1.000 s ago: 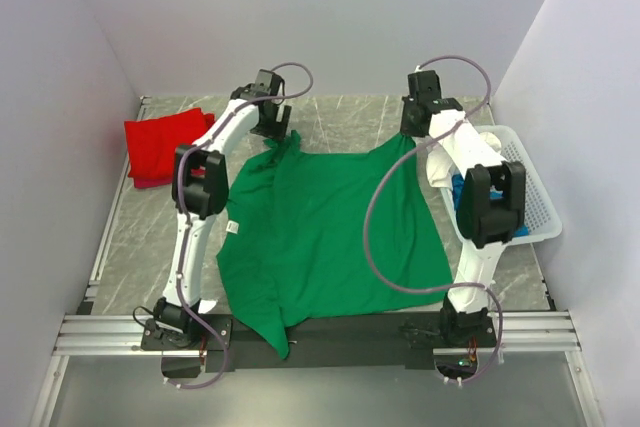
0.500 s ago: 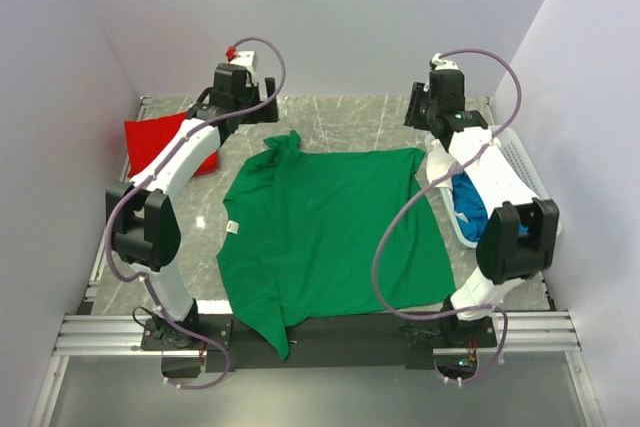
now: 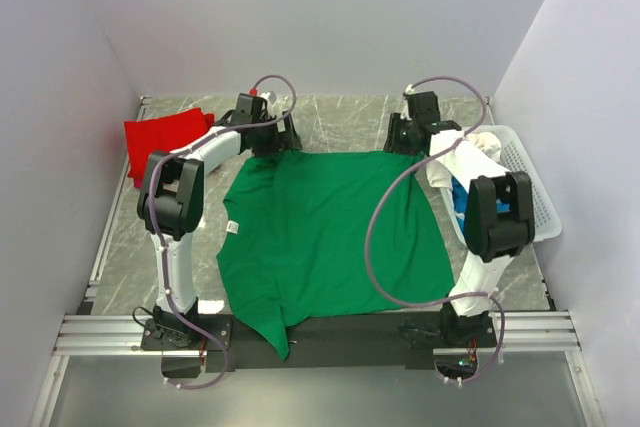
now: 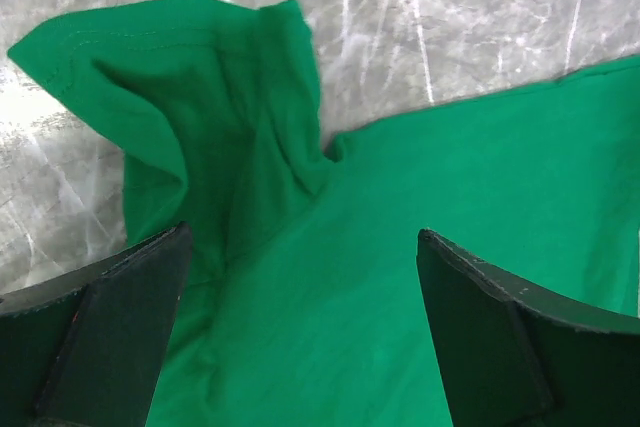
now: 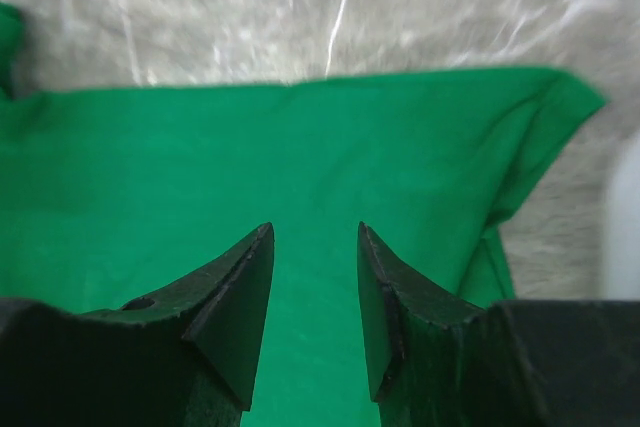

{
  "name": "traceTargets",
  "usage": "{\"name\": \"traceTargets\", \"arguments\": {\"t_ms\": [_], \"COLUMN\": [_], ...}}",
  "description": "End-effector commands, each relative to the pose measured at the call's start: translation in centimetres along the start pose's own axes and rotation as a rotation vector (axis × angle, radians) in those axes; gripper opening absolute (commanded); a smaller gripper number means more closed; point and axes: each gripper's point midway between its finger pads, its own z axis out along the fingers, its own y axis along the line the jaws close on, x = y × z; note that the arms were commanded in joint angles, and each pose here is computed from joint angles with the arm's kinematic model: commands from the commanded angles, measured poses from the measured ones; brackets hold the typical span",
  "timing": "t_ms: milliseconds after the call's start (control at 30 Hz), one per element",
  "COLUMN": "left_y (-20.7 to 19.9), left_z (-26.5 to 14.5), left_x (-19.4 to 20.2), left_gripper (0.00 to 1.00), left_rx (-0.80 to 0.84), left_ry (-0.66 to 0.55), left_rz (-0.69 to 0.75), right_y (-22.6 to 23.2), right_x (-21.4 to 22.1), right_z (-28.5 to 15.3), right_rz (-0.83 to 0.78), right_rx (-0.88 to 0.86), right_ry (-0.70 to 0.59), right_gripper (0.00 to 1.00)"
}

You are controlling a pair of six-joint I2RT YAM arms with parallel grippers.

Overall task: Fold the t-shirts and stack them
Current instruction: Flatten the tshirt out

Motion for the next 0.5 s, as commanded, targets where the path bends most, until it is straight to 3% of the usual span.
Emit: {"name": "traceTargets", "arguments": {"t_ms": [0,467], "left_y": [-1.2,4.7], "left_z": [-0.6,1.5], "left_x": [-3.1,-3.8], "left_gripper": [0.99,0.99], "left_rx": [0.072,-0.065], "left_ry": [-0.073,-0.090], "left_rz": [-0.026,-0.087], "right_y": [1.6,2.4], "right_x": [0.1,2.1], "right_z": [0.9,5.0], "right_rz": [-0.007,0.007], "right_rx": [-0.038,-0.025], "right_ry": [0.025,0.133], "right_gripper": [0.46,0.46]}}
